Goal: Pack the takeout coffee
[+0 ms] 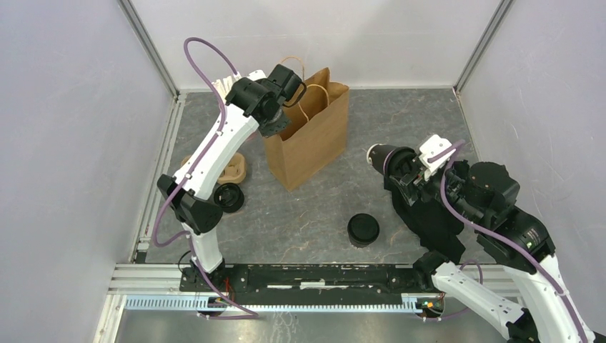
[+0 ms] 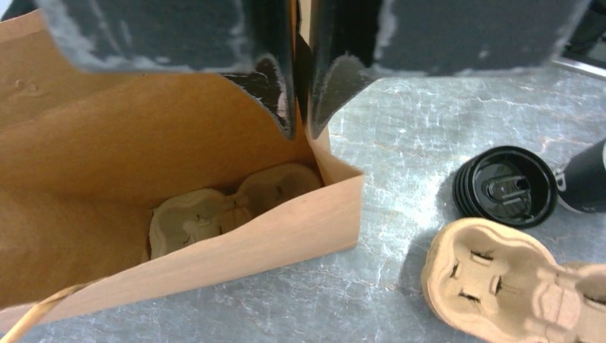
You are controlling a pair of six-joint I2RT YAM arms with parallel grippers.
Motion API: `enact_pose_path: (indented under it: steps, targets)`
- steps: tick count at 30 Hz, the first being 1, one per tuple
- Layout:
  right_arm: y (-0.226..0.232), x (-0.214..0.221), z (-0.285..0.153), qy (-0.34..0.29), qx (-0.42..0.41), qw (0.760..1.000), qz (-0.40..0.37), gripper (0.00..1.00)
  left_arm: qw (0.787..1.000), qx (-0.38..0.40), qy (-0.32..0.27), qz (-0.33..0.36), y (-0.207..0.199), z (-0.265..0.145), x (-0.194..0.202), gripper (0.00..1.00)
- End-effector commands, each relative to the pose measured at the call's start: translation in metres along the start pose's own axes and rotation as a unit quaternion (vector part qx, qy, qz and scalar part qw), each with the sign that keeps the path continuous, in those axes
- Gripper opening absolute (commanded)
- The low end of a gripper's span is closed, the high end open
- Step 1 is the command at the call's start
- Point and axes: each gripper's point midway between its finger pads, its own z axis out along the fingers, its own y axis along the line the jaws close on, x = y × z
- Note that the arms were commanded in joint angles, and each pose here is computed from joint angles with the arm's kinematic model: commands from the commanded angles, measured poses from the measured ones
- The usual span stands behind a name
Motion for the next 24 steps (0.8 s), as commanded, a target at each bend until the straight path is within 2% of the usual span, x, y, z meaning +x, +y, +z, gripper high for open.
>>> enact_pose_path:
  steps: [1,2,6,11,17,21,24]
  targets:
    - [-0.014,-0.024,0.001,-0.019,0.018,0.999,-0.024,0.18,0.998,0.043,-0.045,0.03,-0.009,-0.015,-0.024,0.07]
    - [-0.014,-0.027,0.001,-0.019,0.018,0.999,-0.027,0.18,0.996,0.051,-0.058,0.038,-0.008,-0.019,-0.03,0.03]
    - [-0.017,-0.041,0.003,-0.034,0.017,0.999,-0.037,0.18,0.981,0.13,-0.116,0.085,-0.016,-0.037,-0.046,0.02]
    - [-0.013,-0.064,0.002,-0.07,-0.004,0.996,-0.056,0.18,0.938,0.271,-0.166,0.14,-0.031,-0.069,-0.042,0.02]
    - [0.004,-0.087,0.006,-0.104,-0.061,0.991,-0.066,0.15,0.906,0.341,-0.172,0.181,-0.028,-0.061,-0.007,0.02]
    - [0.019,-0.093,0.012,-0.104,-0.109,0.987,-0.062,0.13,0.882,0.378,-0.198,0.199,-0.025,-0.061,0.004,0.02]
    - [0.032,-0.094,0.017,-0.106,-0.145,0.982,-0.055,0.11,0.872,0.388,-0.205,0.217,-0.019,-0.054,0.016,0.02]
